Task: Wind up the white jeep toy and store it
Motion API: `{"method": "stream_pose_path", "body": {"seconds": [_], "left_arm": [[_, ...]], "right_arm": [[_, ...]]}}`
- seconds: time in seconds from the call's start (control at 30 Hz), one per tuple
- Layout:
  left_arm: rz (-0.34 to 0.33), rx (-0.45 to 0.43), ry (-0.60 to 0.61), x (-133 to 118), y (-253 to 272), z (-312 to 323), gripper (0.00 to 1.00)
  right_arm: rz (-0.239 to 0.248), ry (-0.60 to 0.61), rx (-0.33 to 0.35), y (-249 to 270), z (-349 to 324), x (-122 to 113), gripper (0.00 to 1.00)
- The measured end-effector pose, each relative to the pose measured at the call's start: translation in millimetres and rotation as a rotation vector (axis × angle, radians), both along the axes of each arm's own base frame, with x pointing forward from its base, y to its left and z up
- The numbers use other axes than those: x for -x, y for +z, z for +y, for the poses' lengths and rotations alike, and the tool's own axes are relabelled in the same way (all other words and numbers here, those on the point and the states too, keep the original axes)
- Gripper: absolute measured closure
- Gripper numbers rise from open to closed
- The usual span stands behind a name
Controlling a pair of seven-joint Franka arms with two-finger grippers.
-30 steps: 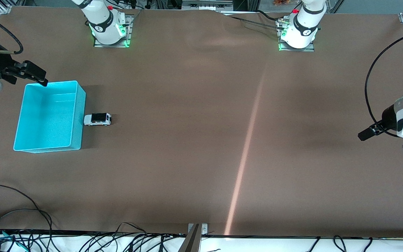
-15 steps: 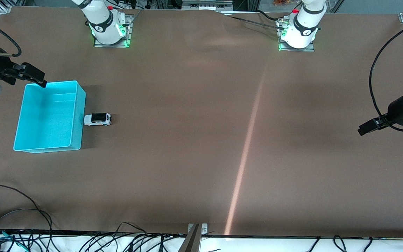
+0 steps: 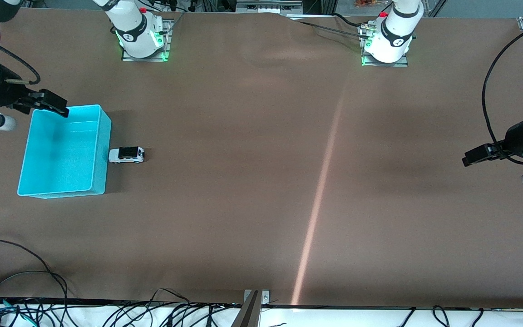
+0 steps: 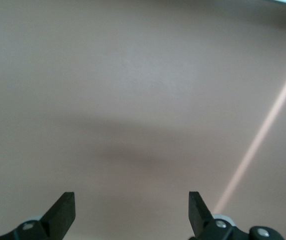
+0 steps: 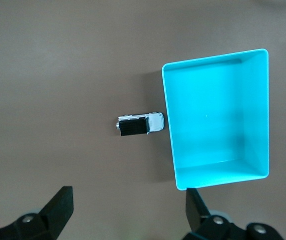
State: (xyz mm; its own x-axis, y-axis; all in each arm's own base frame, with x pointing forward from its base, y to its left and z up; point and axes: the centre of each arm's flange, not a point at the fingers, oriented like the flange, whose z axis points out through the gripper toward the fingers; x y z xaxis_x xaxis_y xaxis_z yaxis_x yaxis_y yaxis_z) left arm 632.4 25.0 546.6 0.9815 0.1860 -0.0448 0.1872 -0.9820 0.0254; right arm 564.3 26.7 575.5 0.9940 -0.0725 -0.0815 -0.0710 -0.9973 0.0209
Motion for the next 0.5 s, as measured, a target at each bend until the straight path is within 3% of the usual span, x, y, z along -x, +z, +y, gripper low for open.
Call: {"method": "stream_pose_path", "body": {"seconds": [0.27, 0.5], "left_arm": [[-0.007, -0.032, -0.069, 20.2, 28.9, -24.1, 0.00], [-0.015, 0.004, -0.073, 47.4, 44.9, -35.1, 0.00]], "right_arm": [[-0.016, -0.001, -0.001, -50.0, -1.0, -2.9, 0.00], [-0.014, 0.000, 0.001, -86.6, -1.2, 5.3, 0.00]]}}
